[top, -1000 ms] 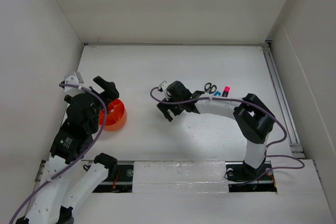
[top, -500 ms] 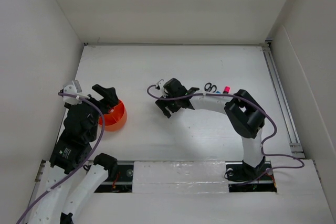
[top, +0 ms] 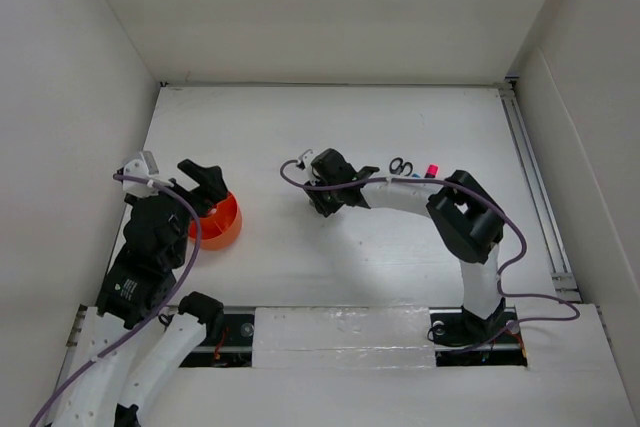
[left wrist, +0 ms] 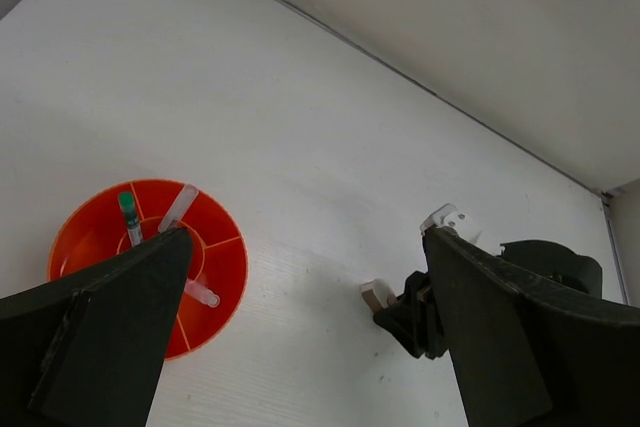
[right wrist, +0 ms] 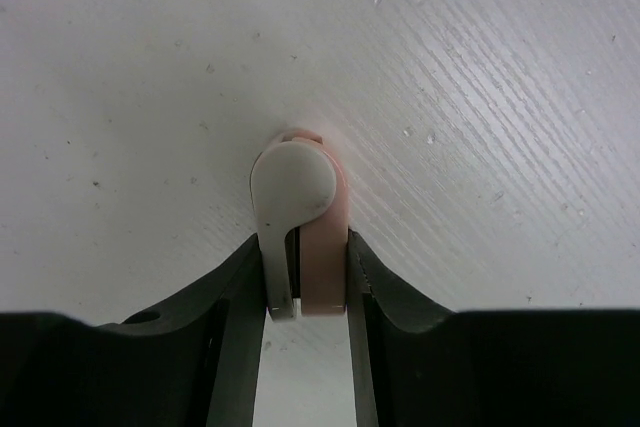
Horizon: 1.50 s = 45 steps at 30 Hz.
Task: Sort the stationery into containers
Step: Pick up the stapler from the center of the board.
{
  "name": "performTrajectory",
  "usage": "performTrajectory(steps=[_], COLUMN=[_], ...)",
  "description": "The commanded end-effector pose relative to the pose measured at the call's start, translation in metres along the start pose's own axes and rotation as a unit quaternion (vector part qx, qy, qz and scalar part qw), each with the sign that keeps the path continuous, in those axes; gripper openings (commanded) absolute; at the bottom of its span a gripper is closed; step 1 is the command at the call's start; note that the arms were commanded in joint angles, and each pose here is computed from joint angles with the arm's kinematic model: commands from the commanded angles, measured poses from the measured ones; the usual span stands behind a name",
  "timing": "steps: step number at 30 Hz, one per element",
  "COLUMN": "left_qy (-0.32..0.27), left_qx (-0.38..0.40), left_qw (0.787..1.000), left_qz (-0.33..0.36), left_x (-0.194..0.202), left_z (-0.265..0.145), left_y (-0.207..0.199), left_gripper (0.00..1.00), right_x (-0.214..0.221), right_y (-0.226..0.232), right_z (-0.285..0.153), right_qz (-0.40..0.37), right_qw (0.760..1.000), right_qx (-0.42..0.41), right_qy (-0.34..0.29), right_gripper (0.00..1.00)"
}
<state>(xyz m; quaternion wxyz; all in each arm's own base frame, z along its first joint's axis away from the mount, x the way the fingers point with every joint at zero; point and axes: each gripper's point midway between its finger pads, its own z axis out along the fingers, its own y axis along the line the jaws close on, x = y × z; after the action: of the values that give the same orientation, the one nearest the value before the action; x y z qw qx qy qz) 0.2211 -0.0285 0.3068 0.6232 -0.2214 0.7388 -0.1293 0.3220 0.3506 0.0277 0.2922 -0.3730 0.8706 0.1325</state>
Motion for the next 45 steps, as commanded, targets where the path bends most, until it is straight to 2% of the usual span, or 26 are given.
performTrajectory(steps=[1,4,7,9,11,12,16,18,20,24,30,35,37,43,45], left_qy=[-0.004,0.019,0.052,0.079,0.100,0.108,0.159,0.183,0.218,0.262,0.285,0.318,0.319,0.324,0.321], left_qx=[0.004,0.000,0.021,0.027,0.044,0.053,0.089,0.101,0.134,0.174,0.179,0.201,0.200,0.206,0.209], left_qw=[1.000,1.000,0.998,0.996,0.993,0.992,0.983,0.977,0.965,0.945,0.935,0.918,0.918,0.914,0.914], left_qz=[0.005,0.012,0.024,0.031,0.040,0.039,-0.002,-0.035,-0.055,-0.088,-0.114,-0.125,-0.129,-0.129,-0.130], left_x=[-0.003,0.008,0.020,0.027,0.036,0.037,0.046,0.049,0.056,0.058,0.064,0.081,0.083,0.086,0.084], left_z=[0.005,0.015,0.020,0.023,0.022,0.022,0.012,0.009,0.002,-0.007,-0.011,-0.013,-0.012,-0.013,-0.015], left_y=[-0.006,-0.009,-0.020,-0.027,-0.031,-0.037,-0.058,-0.070,-0.087,-0.112,-0.119,-0.125,-0.125,-0.126,-0.126], left_gripper=[1.00,1.00,1.00,1.00,1.00,1.00,1.00,1.00,1.00,1.00,1.00,1.00,1.00,0.83,0.81], right_x=[0.010,0.004,-0.018,-0.049,-0.055,-0.071,-0.103,-0.102,-0.119,-0.123,-0.130,-0.137,-0.144,-0.154,-0.155], right_y=[0.002,0.000,0.005,0.016,0.035,0.039,0.056,0.075,0.081,0.091,0.105,0.107,0.109,0.114,0.114], right_z=[-0.006,-0.016,-0.043,-0.076,-0.096,-0.118,-0.156,-0.164,-0.184,-0.192,-0.219,-0.222,-0.230,-0.241,-0.242], right_qz=[0.019,0.026,0.038,0.038,0.025,0.027,0.036,0.027,0.025,0.017,0.011,0.012,0.012,0.019,0.025], right_qw=[1.000,1.000,0.998,0.991,0.985,0.978,0.959,0.952,0.934,0.927,0.907,0.904,0.897,0.886,0.884], right_qx=[0.000,0.005,0.003,-0.018,-0.040,-0.042,-0.036,-0.050,-0.061,-0.071,-0.077,-0.078,-0.085,-0.084,-0.088], right_qy=[0.010,-0.008,-0.057,-0.128,-0.165,-0.204,-0.278,-0.301,-0.351,-0.369,-0.415,-0.420,-0.433,-0.455,-0.458], right_gripper=[0.00,0.00,0.00,0.00,0.00,0.00,0.00,0.00,0.00,0.00,0.00,0.00,0.00,0.00,0.00])
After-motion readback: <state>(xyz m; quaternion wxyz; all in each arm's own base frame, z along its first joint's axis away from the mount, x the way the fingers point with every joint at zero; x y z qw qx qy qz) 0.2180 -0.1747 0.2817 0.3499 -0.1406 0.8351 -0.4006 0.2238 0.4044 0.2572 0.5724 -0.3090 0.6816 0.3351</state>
